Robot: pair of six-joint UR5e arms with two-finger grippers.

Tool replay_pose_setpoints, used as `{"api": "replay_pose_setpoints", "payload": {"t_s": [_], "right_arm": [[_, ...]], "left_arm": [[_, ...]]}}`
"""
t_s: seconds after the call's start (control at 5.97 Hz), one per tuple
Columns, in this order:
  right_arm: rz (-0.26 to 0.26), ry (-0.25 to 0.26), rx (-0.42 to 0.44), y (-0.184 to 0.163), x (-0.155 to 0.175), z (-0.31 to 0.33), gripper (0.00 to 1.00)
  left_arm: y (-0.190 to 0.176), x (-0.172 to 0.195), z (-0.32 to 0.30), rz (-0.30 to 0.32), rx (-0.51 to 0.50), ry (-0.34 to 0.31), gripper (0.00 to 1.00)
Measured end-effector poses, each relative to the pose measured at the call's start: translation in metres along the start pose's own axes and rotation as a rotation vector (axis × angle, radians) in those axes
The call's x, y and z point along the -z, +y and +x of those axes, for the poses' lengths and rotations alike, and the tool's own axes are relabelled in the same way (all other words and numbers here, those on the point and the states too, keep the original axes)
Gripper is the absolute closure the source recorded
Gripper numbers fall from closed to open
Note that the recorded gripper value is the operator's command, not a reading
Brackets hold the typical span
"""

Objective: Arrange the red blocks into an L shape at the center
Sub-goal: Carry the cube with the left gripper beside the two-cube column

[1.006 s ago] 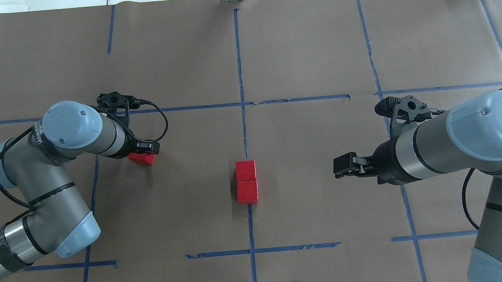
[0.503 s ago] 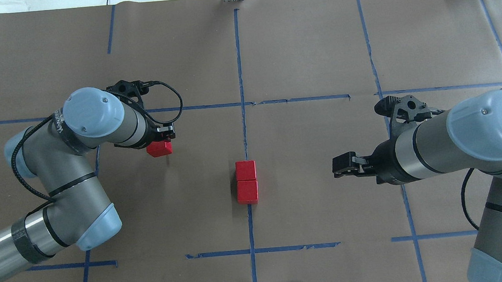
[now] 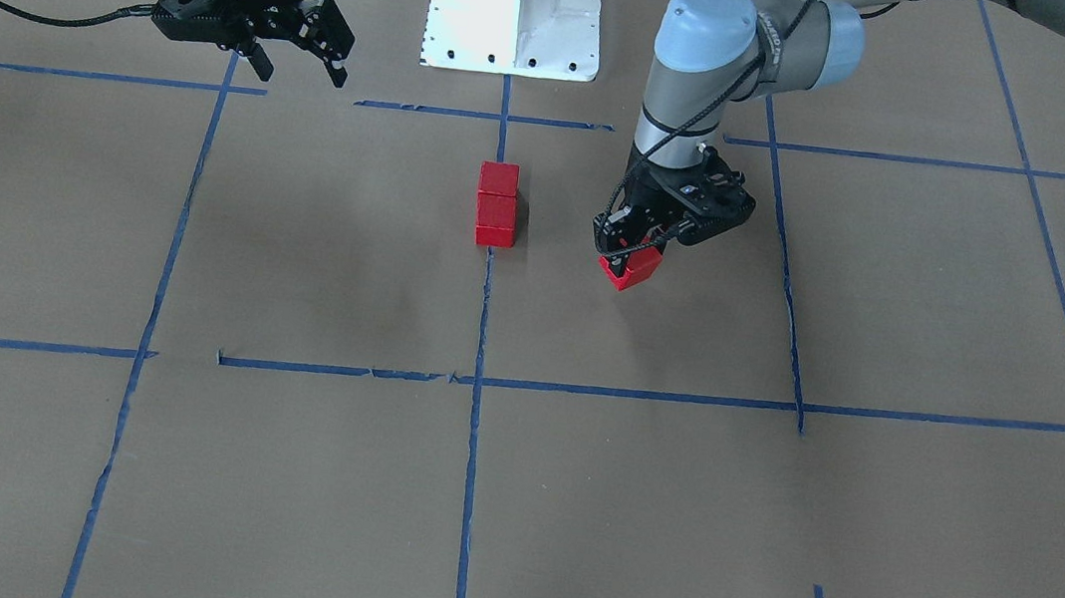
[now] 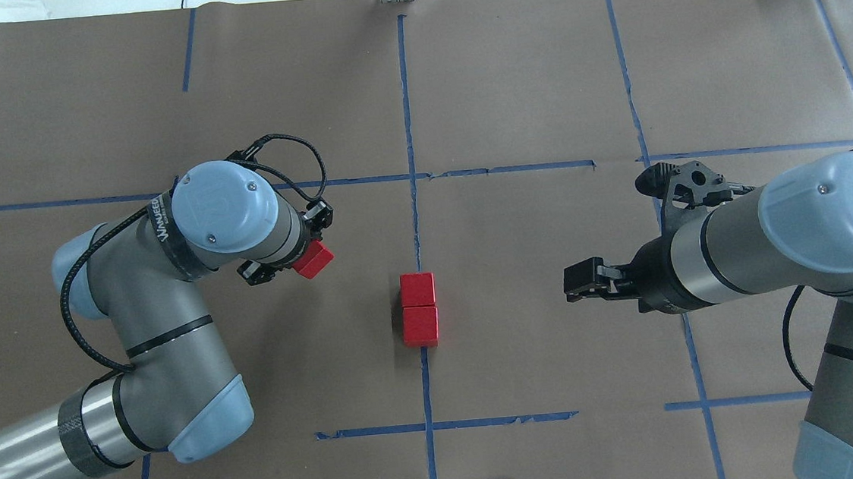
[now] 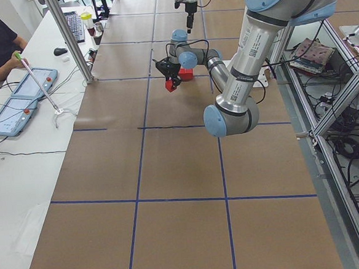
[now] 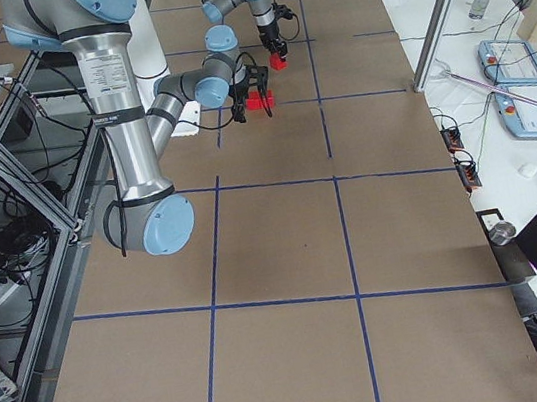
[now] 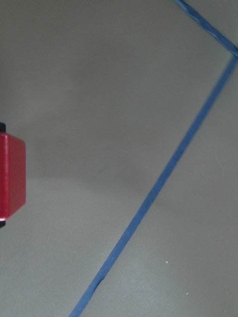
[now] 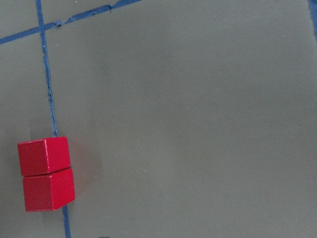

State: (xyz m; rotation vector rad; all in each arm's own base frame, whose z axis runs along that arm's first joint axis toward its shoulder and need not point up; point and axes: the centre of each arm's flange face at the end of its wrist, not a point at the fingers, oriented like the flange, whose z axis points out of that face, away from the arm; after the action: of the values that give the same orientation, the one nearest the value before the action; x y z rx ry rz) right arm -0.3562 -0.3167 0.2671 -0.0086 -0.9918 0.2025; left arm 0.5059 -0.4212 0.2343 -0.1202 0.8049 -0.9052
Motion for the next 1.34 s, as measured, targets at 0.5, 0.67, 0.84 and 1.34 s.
{"api": "replay_pose_setpoints", "payload": {"t_s": [0.5,0.67,0.84,1.34], "right_arm": [[0.004,0.001,0.000,0.000,0.000,0.000,0.00],[0.004,0.003,0.000,0.000,-0.001,0.001,0.00],[0.003,0.006,0.000,0.001,-0.002,0.002,0.00],[0.001,0.012,0.000,0.001,-0.004,0.003,0.00]], "left_arm": [[0.051,-0.003,-0.002,0.088,0.366,-0.057,1.00],[0.064,0.002,0.008,0.112,0.445,-0.081,0.99],[0.075,0.001,0.020,0.130,0.500,-0.103,0.99],[0.088,-0.008,0.036,0.147,0.586,-0.118,0.99]]}}
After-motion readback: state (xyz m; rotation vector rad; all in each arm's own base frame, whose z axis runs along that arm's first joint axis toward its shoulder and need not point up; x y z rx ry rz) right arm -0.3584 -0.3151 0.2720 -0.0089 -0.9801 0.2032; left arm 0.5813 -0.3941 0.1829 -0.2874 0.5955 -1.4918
